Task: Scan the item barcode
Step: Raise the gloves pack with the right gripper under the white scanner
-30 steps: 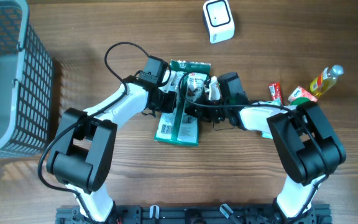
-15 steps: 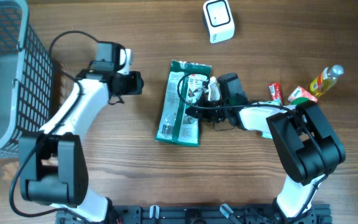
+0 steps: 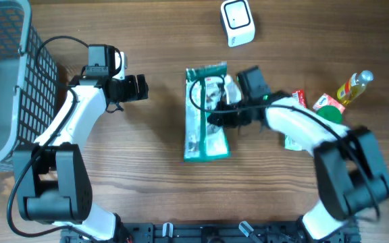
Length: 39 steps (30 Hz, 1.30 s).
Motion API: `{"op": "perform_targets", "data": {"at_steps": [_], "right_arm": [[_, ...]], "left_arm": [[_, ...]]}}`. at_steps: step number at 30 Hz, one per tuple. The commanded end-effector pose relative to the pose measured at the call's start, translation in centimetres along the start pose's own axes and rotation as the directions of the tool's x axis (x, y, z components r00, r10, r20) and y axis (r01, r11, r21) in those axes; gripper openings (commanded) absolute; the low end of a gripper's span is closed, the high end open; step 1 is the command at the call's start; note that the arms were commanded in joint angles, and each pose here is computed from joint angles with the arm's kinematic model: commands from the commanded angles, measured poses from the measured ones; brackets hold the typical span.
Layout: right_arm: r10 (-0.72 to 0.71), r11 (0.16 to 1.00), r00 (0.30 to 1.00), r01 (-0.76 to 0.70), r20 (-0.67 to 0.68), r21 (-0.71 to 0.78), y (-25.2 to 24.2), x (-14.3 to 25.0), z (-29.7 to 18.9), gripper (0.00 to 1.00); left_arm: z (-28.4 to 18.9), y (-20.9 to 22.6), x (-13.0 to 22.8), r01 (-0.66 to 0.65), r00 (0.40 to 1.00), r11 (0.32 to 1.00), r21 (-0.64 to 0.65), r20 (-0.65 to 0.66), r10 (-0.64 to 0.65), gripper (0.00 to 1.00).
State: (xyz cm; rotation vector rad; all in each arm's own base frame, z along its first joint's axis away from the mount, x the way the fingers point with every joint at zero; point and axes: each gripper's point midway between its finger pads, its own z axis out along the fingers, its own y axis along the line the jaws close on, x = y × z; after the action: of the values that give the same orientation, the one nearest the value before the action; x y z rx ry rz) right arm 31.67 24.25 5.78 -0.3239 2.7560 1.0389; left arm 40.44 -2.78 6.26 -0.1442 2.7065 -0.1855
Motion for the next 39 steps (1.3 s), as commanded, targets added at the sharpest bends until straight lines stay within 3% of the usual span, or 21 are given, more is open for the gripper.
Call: {"op": "perform_targets", "data": {"at_steps": [1,3,4,5,9,14,17,21,22,26,29,33,35,37,39], "right_arm": [[-0.504,0.863,0.845,0.487,0.180,0.134,5.8,-5.8,-7.9,0.04],[-0.552,0.834,0.788,0.530,0.274,0.156,8.4,-6.7,-10.9,0.04],[-0.656,0.752,0.681,0.627,0.326,0.204,10.2,-7.4,-12.9,0.04],[-0.698,0.712,0.623,0.653,0.353,0.257,11.1,-8.0,-14.6,0.04],[-0.732,0.681,0.592,0.661,0.337,0.317,15.1,-10.2,-20.5,0.04],[-0.787,0.577,0.609,0.666,0.103,0.472,13.1,-12.6,-22.7,0.04],[-0.853,0.379,0.506,0.768,-0.128,0.516,8.5,-15.0,-19.0,0.04],[-0.844,0.118,0.393,0.800,-0.365,0.588,2.2,-20.5,-14.6,0.04],[-0.817,0.002,0.357,0.786,-0.452,0.618,0.1,-22.8,-13.7,0.04],[-0.815,-0.175,0.307,0.678,-0.492,0.714,-0.7,-28.1,-13.5,0.04],[-0.811,-0.330,0.200,0.619,-0.550,0.713,-0.2,-31.0,-13.1,0.04],[-0.812,-0.416,0.149,0.531,-0.565,0.738,-0.3,-33.6,-11.9,0.04],[-0.806,-0.410,0.151,0.553,-0.571,0.725,-1.8,-33.6,-9.9,0.04],[-0.820,-0.356,0.182,0.581,-0.543,0.732,-3.2,-33.1,-7.7,0.04],[-0.875,-0.234,0.202,0.618,-0.440,0.750,-3.0,-32.2,-5.6,0.04]], "left_arm": [[-0.5,0.1,-0.7,-0.005,1.000,1.000,-0.007,0.021,0.005,1.00],[-0.5,0.1,-0.7,-0.005,1.000,1.000,-0.007,0.022,0.005,1.00],[-0.5,0.1,-0.7,-0.005,1.000,1.000,-0.007,0.022,0.005,1.00],[-0.5,0.1,-0.7,-0.005,1.000,1.000,-0.007,0.022,0.005,1.00],[-0.5,0.1,-0.7,-0.005,1.000,1.000,-0.007,0.022,0.005,1.00],[-0.5,0.1,-0.7,-0.005,1.000,1.000,-0.007,0.022,0.005,1.00],[-0.5,0.1,-0.7,-0.005,1.000,1.000,-0.007,0.022,0.005,1.00],[-0.5,0.1,-0.7,-0.005,1.000,1.000,-0.007,0.022,0.005,1.00],[-0.5,0.1,-0.7,-0.005,1.000,1.000,-0.007,0.022,0.005,1.00],[-0.5,0.1,-0.7,-0.005,1.000,1.000,-0.007,0.022,0.005,1.00],[-0.5,0.1,-0.7,-0.005,1.000,1.000,-0.007,0.022,0.005,1.00],[-0.5,0.1,-0.7,-0.005,1.000,1.000,-0.007,0.022,0.005,1.00],[-0.5,0.1,-0.7,-0.005,1.000,1.000,-0.007,0.022,0.005,1.00],[-0.5,0.1,-0.7,-0.005,1.000,1.000,-0.007,0.022,0.005,1.00],[-0.5,0.1,-0.7,-0.005,1.000,1.000,-0.007,0.022,0.005,1.00]]}}
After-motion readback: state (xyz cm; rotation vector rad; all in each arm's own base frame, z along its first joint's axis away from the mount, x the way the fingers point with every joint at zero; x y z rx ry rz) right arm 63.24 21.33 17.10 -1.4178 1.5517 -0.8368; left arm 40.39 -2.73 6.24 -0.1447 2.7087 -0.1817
